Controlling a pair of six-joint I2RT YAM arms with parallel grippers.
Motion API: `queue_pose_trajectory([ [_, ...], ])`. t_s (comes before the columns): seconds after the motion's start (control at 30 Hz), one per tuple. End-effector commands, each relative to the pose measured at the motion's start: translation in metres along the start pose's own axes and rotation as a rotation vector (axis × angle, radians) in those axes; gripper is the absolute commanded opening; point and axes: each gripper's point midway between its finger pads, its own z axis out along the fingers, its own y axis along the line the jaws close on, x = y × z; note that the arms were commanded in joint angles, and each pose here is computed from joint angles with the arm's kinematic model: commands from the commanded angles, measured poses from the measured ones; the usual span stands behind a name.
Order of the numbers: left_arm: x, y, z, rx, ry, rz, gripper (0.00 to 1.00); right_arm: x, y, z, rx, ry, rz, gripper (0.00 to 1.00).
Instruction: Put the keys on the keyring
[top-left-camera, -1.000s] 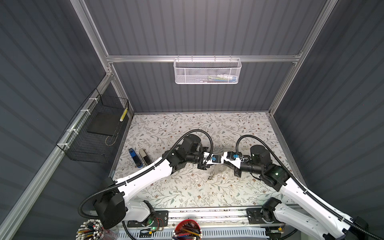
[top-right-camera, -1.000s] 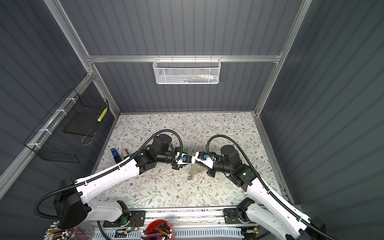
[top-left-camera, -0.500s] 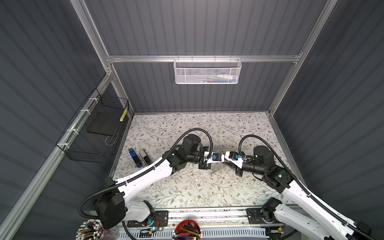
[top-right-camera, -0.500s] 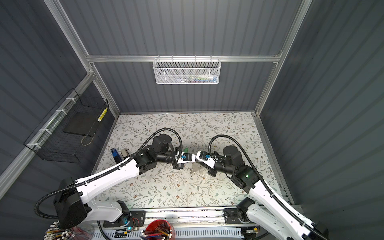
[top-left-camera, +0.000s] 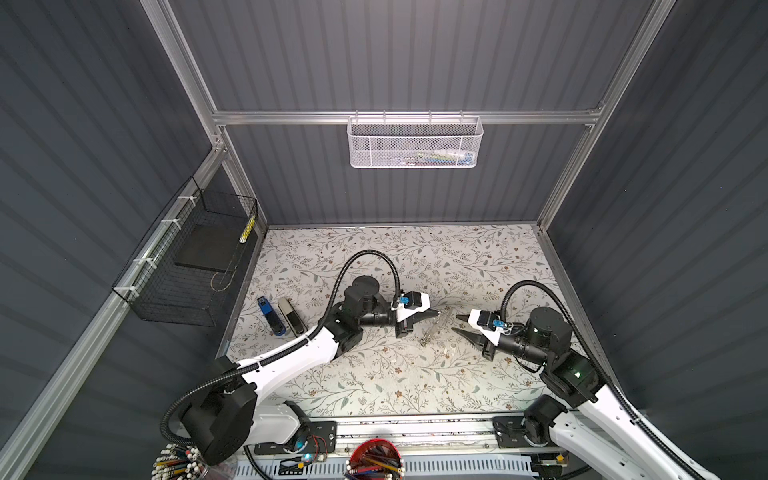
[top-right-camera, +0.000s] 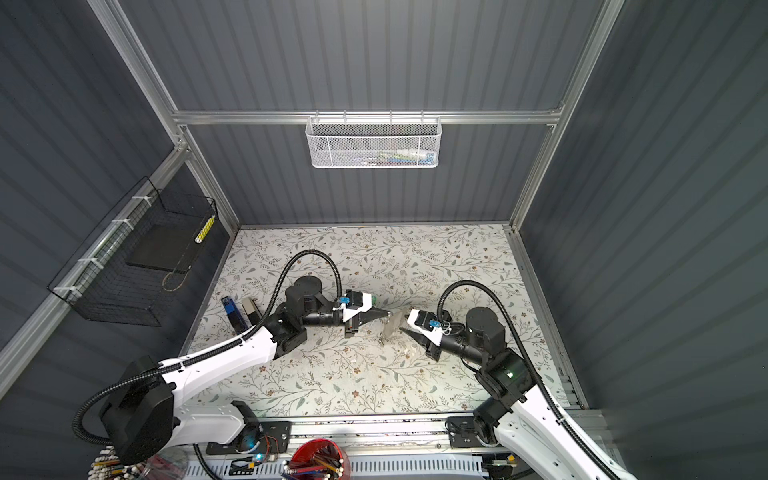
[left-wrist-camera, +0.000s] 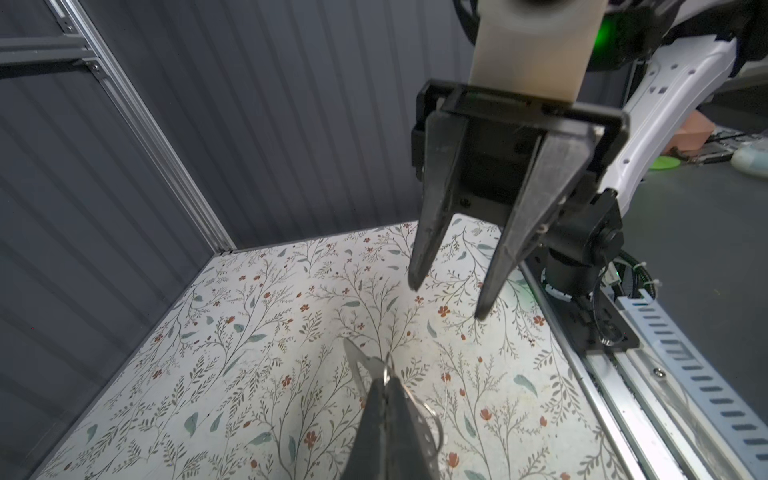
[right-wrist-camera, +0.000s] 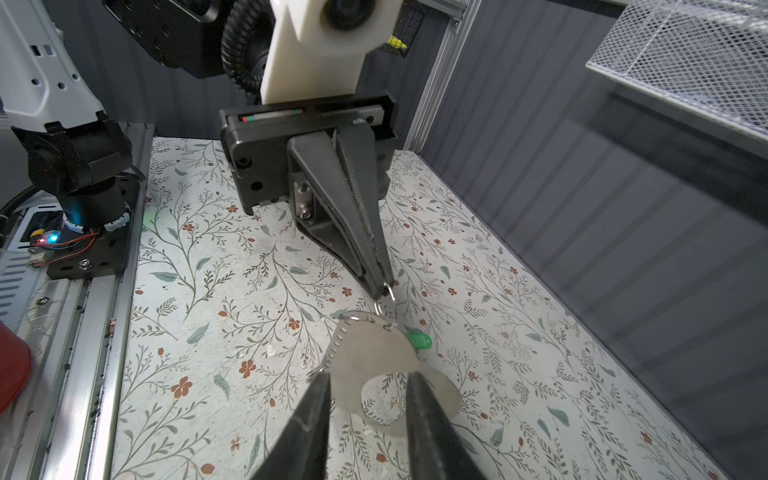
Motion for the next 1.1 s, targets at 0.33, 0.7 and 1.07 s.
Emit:
queue_pose_trajectory([
  [0.33,-0.037,-0.011,-0.008,0.061,-0.16,0.014,0.0,-0.015,0.001,0.011,-0.077,-0.062,0.038,0.3],
  [0.7,-0.032,-0.014,-0.003,0.099,-0.157,-0.005,0.0,-0.026,-0.002,0.013,-0.081,-0.096,0.012,0.28],
  [1.07,-0.024,-0.018,0.005,0.117,-0.112,0.014,0.0,-0.037,-0.002,0.01,-0.086,-0.14,-0.012,0.22],
])
